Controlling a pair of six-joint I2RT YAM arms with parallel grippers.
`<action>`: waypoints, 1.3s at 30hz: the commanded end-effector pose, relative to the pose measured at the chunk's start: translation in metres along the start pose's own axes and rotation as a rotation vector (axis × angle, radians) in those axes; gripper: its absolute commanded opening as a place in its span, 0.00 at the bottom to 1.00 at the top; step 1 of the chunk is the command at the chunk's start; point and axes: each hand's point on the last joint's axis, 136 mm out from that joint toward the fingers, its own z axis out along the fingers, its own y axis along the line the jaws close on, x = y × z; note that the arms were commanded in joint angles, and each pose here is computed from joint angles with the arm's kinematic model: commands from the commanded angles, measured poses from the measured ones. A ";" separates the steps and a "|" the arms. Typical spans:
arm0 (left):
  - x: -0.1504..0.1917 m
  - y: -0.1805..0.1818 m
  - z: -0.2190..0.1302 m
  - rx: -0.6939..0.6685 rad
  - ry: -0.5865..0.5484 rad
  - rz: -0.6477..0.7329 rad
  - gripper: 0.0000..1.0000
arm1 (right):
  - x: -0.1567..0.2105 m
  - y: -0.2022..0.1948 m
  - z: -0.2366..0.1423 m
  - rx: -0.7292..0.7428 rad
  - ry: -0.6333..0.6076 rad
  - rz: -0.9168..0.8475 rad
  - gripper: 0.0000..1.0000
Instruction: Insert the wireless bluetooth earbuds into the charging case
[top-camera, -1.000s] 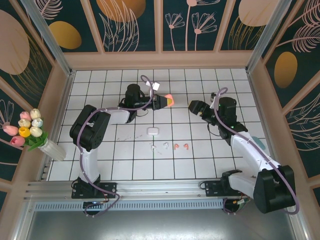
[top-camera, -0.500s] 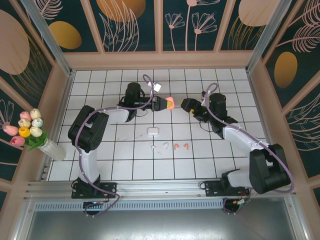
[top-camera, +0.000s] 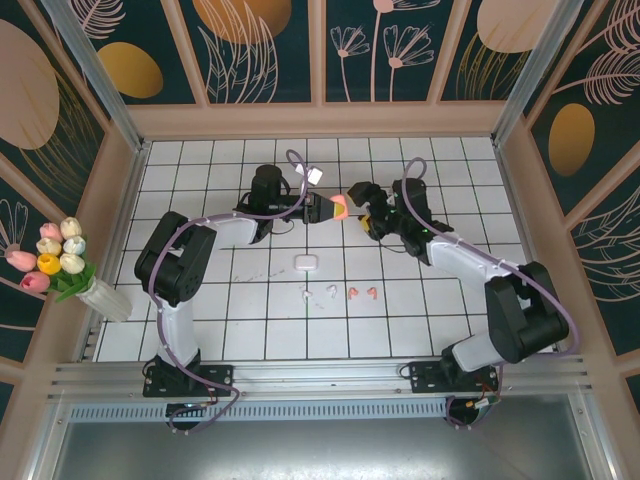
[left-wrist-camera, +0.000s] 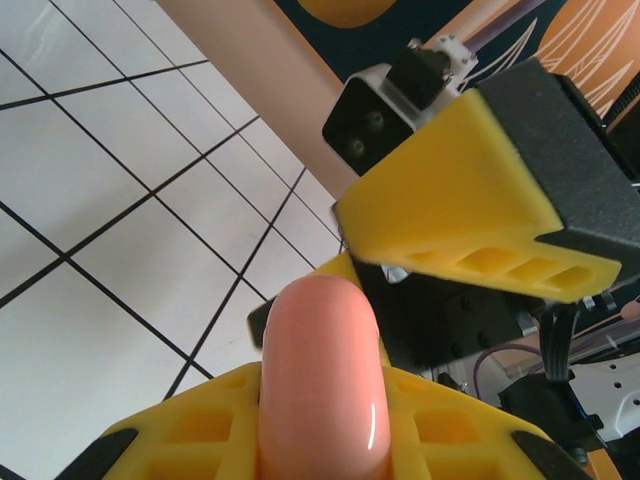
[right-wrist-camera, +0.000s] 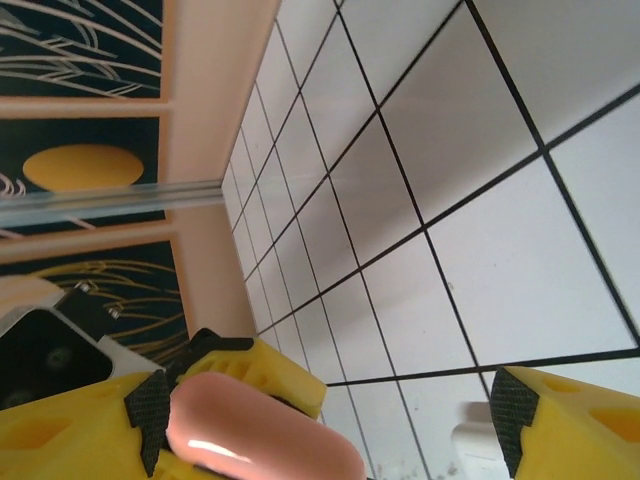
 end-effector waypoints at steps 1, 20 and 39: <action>-0.018 -0.010 -0.006 -0.024 -0.034 0.079 0.00 | -0.002 0.022 0.008 -0.025 -0.042 0.121 0.86; -0.023 0.000 -0.008 -0.105 -0.050 0.129 0.00 | 0.010 0.034 0.042 -0.009 -0.016 0.194 0.79; -0.022 0.006 -0.008 -0.126 -0.051 0.132 0.04 | 0.020 0.037 0.050 -0.024 0.011 0.189 0.53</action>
